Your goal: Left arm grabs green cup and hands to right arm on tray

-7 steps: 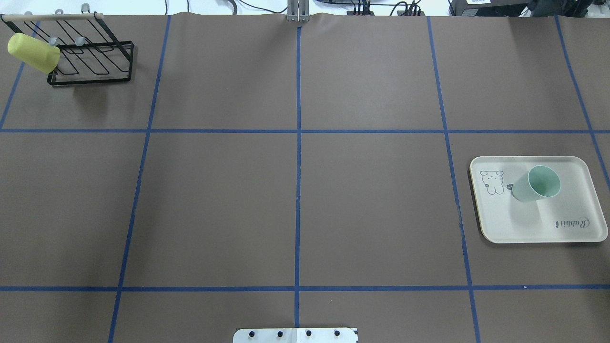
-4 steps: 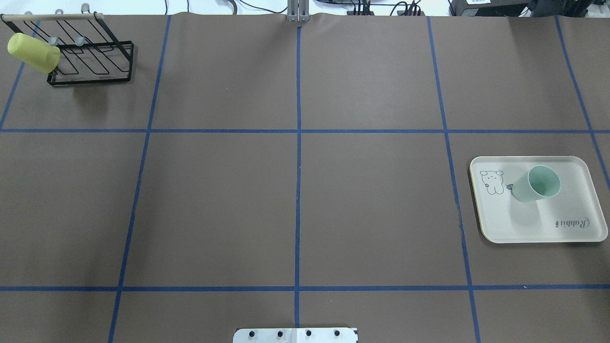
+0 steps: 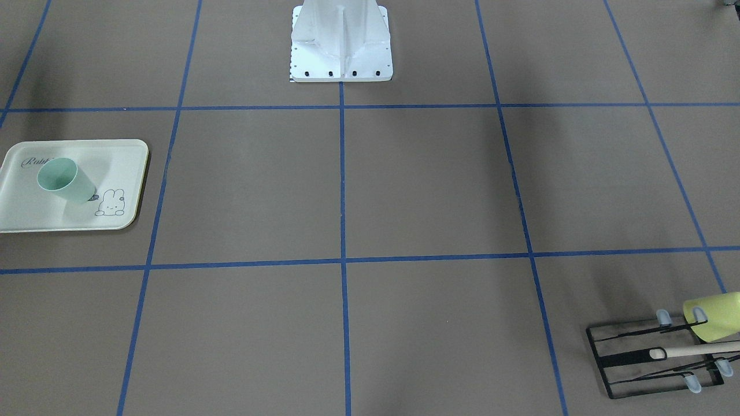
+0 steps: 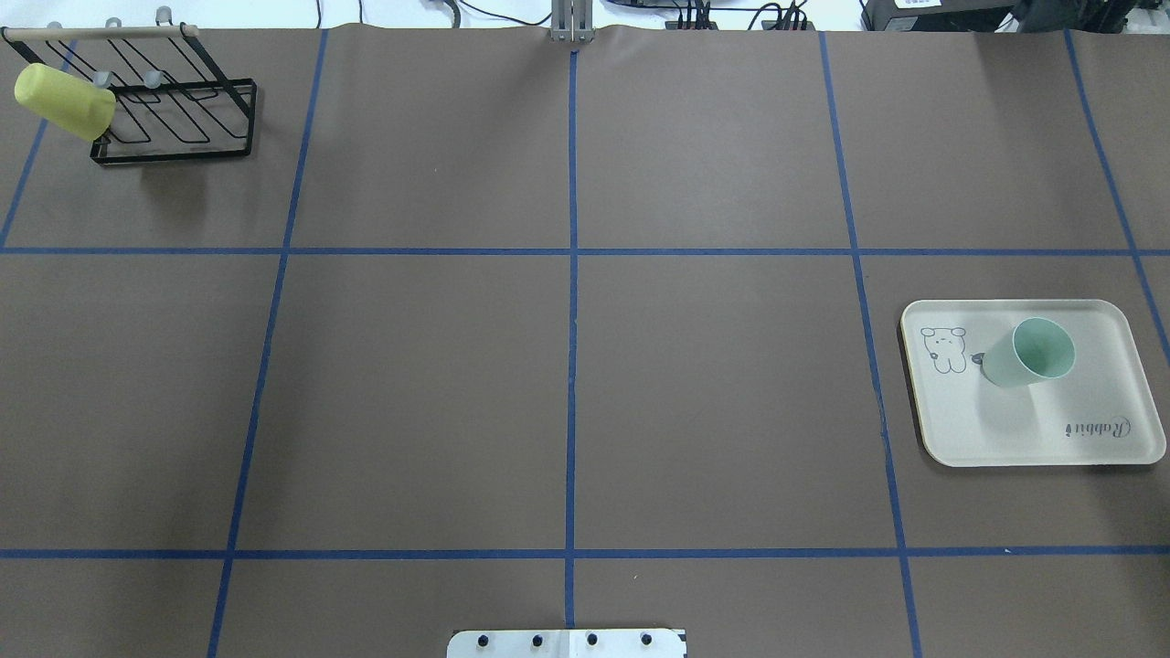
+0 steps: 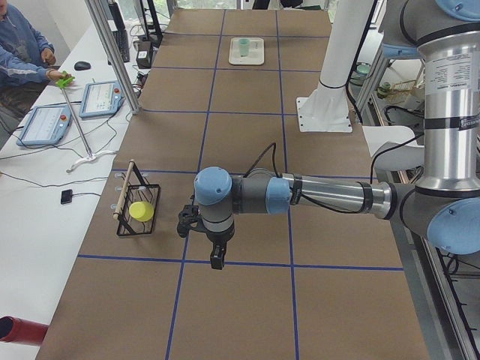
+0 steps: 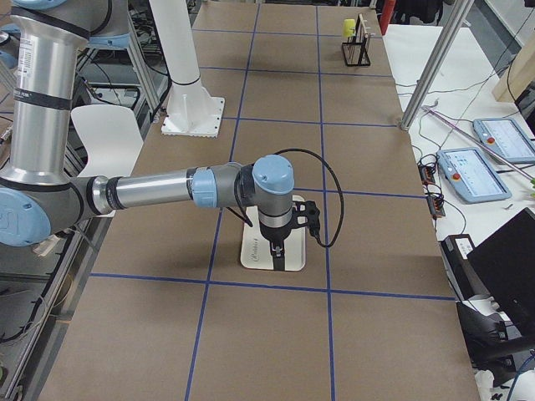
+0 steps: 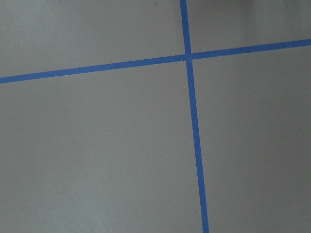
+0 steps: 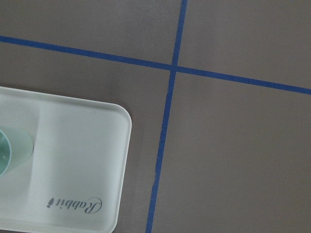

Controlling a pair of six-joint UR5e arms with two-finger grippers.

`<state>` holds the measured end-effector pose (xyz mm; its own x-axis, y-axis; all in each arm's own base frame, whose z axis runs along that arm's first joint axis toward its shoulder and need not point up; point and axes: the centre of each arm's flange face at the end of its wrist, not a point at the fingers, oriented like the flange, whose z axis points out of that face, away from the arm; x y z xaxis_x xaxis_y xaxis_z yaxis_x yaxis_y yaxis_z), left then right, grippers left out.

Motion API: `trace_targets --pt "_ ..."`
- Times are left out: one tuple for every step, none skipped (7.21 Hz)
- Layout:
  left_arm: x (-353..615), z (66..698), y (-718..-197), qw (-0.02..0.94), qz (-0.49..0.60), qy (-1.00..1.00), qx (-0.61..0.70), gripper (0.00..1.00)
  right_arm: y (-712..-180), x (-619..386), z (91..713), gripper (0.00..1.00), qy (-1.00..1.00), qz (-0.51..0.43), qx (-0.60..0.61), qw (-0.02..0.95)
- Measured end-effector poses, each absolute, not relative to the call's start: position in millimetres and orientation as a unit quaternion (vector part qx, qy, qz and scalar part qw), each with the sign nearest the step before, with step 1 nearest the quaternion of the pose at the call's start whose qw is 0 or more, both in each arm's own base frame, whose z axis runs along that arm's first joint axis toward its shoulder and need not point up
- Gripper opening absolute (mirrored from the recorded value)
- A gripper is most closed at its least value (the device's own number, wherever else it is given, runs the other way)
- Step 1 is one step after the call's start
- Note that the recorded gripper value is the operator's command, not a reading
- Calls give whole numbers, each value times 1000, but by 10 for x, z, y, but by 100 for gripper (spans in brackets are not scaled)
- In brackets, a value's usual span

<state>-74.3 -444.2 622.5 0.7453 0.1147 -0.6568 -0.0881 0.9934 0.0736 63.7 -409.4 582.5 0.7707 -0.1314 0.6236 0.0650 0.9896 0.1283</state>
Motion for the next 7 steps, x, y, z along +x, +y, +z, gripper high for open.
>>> trace_targets --pt "-740 6219 -4446 934 55 353 21 100 -4093 637 5831 100 -335 -52 49 940" --pt "-738 6214 -4448 934 56 353 23 100 -4092 637 5838 100 -335 -51 48 940" --pt "-737 6213 -4449 934 56 353 23 100 -4092 637 5847 100 -335 -51 47 940" --pt "-737 6211 -4449 933 57 353 24 100 -4092 637 5862 100 -335 -50 45 940" --pt "-736 6210 -4450 933 57 354 24 100 -4091 637 5885 100 -335 -48 43 940" --pt "-734 6211 -4448 933 57 354 24 100 -4091 632 5904 100 -338 -47 41 939" --pt "-732 6213 -4446 933 57 354 24 100 -4090 622 5914 100 -344 -46 39 937"
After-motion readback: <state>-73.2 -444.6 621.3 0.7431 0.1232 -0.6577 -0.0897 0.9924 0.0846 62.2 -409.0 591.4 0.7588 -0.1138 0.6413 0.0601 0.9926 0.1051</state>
